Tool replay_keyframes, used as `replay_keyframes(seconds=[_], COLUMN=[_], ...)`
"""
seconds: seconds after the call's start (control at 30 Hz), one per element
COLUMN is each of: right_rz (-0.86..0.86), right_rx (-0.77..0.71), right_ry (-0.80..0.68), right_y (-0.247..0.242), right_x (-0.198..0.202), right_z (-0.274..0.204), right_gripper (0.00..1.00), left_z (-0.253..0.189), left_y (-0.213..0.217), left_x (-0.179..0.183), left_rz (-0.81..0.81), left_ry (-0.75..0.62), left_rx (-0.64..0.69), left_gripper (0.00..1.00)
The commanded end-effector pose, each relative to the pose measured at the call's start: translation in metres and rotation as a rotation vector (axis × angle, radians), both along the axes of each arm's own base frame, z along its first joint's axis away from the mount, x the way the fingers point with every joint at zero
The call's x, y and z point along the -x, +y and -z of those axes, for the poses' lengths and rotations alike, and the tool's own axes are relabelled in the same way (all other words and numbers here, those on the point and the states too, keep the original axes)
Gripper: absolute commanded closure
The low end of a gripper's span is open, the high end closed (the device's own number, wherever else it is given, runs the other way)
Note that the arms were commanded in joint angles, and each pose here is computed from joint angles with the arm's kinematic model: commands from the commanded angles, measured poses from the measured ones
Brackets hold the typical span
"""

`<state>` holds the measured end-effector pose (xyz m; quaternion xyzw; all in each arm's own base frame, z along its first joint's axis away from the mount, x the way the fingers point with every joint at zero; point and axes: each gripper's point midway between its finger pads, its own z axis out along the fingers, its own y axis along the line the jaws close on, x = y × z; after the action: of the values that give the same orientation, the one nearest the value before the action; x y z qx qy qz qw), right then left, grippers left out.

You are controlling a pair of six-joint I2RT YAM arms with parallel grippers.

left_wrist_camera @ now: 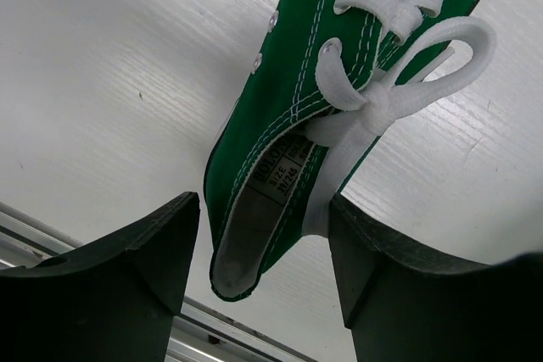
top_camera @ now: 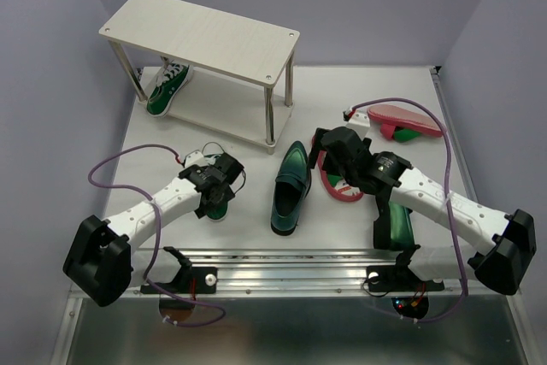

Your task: Place and organize the shoes onto the shoe shelf

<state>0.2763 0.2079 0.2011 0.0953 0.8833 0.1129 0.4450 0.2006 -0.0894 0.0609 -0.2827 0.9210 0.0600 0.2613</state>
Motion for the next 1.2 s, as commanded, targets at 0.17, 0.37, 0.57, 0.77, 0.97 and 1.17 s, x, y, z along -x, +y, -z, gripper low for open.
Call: replay_keyframes(seconds=[0.17, 0.37, 0.57, 0.77, 0.97, 1.17], right_rz=[0.003, 0.002, 0.0, 0.002, 0.007, 0.009], right_rx=[-0.041, -0.039, -0.045, -0.049, -0.056, -0.059], right_ry=[-0.035, -0.036, -0.037, -0.047, -0.058, -0.061], right_y=[0.008, 0.008, 0.007, 0.005, 0.002, 0.001], right_x=[-0.007, -0.007, -0.006, -0.005, -0.004, -0.003], right_z=[-0.013, -0.014, -0.015, -0.018, -0.022, -0.022], right_gripper=[0.0, 0.0, 0.0, 0.0, 0.0, 0.0], left_z=[0.004, 0.007, 0.006, -0.004, -0.057, -0.133], left_y=[0.004, 0.0, 0.0, 0.008, 0.02, 0.029], left_x=[0.001, 0.0, -0.001, -0.004, -0.016, -0.037], left_rz=[-0.043, -0.036, -0.039, -0.033, -0.046, -0.023], left_ry=[-0.01, -0.005, -0.016, -0.04, -0.141, -0.298], left_rx=[-0.007, 0.002, 0.003, -0.034, -0.083, -0.123], left_gripper=[0.35, 0.37, 0.68, 1.0, 1.0, 1.0])
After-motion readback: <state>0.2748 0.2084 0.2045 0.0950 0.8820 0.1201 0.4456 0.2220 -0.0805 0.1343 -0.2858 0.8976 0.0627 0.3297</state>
